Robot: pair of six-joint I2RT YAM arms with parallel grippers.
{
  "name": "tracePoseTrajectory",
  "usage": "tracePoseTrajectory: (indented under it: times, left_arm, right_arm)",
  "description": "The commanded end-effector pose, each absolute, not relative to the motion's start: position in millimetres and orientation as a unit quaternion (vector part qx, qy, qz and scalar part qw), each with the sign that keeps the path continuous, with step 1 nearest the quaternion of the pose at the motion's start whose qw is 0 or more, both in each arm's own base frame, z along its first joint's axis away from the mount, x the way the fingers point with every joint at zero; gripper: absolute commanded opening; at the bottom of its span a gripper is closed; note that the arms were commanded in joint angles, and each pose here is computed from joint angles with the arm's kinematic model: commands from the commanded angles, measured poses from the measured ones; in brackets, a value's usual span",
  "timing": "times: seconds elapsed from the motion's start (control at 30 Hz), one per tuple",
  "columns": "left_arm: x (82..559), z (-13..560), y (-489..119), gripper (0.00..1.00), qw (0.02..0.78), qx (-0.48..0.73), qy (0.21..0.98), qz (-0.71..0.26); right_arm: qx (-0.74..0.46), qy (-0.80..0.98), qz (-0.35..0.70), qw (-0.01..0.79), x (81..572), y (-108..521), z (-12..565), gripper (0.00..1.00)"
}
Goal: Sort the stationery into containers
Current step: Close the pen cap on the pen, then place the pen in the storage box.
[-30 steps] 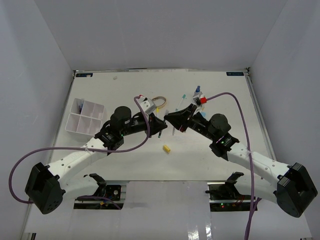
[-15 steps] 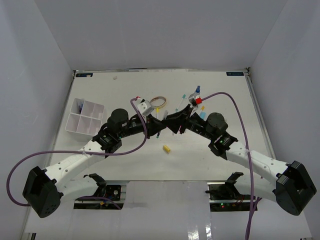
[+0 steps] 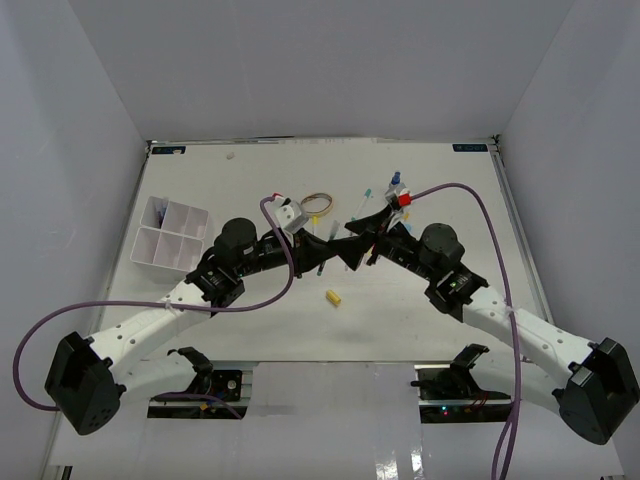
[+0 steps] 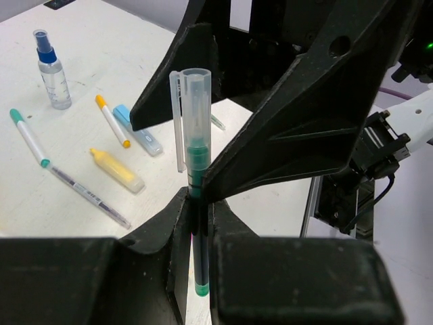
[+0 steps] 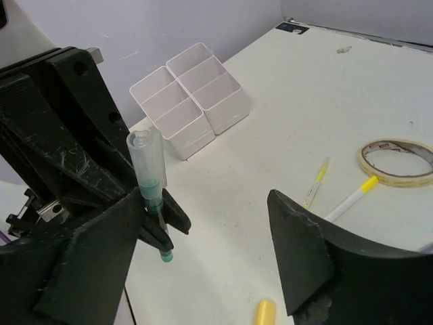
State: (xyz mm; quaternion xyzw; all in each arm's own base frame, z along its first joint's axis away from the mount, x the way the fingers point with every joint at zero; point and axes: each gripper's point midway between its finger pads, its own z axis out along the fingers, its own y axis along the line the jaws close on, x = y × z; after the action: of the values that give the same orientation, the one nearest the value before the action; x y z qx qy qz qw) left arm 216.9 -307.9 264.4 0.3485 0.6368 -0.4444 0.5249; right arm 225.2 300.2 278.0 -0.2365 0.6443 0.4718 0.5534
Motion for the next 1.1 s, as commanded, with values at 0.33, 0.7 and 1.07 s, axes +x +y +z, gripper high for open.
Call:
tracePoseTrajectory:
  times: [0.33,0.7,1.07]
  left_arm:
    - [252,271,-308,0.00,0.575,0.304,0.642,-0.405]
    - [339,286,-195,0.00,0.668,0.102,0.709,-0.201]
    - [386,320,5,0.00,0.719,-0.098,0.688,0.028]
  right_arm:
    - [-0.248,0.648,0.407,0.594,213,263,297,0.90]
    - [-0.244,0.673,0.325,0.618,222,233,262,0.90]
    - [-0.283,0.699,0.307,0.581,223,239,198,0.90]
